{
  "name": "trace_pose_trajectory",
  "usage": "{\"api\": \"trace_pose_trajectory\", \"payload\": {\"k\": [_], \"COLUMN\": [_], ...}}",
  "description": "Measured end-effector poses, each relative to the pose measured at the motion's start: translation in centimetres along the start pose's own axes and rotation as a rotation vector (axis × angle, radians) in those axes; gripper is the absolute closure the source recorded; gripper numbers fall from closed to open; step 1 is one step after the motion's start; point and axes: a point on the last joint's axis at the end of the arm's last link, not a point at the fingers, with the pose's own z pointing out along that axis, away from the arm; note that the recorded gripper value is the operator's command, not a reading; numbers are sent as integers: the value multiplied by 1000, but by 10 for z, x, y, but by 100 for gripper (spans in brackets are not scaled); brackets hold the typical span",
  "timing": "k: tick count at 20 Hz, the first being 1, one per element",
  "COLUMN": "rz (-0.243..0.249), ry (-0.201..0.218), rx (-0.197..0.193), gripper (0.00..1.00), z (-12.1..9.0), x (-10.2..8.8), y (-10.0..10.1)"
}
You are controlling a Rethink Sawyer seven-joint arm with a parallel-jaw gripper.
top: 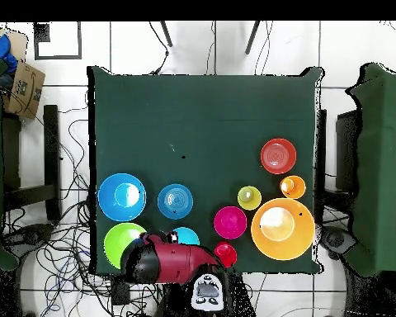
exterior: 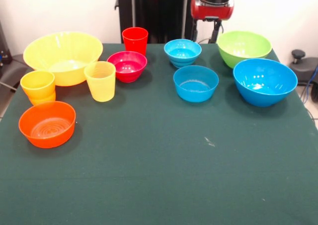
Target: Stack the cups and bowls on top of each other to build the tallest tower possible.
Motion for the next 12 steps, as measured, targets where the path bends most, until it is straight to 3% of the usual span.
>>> {"api": "trace_pose_trajectory", "payload": {"k": [9,12], "rz": [3,17], "ry": [-30,-28], "rx": [4,4], "gripper": [0,0], "z": [14,25], "x": [12,26], "y": [0,0]}}
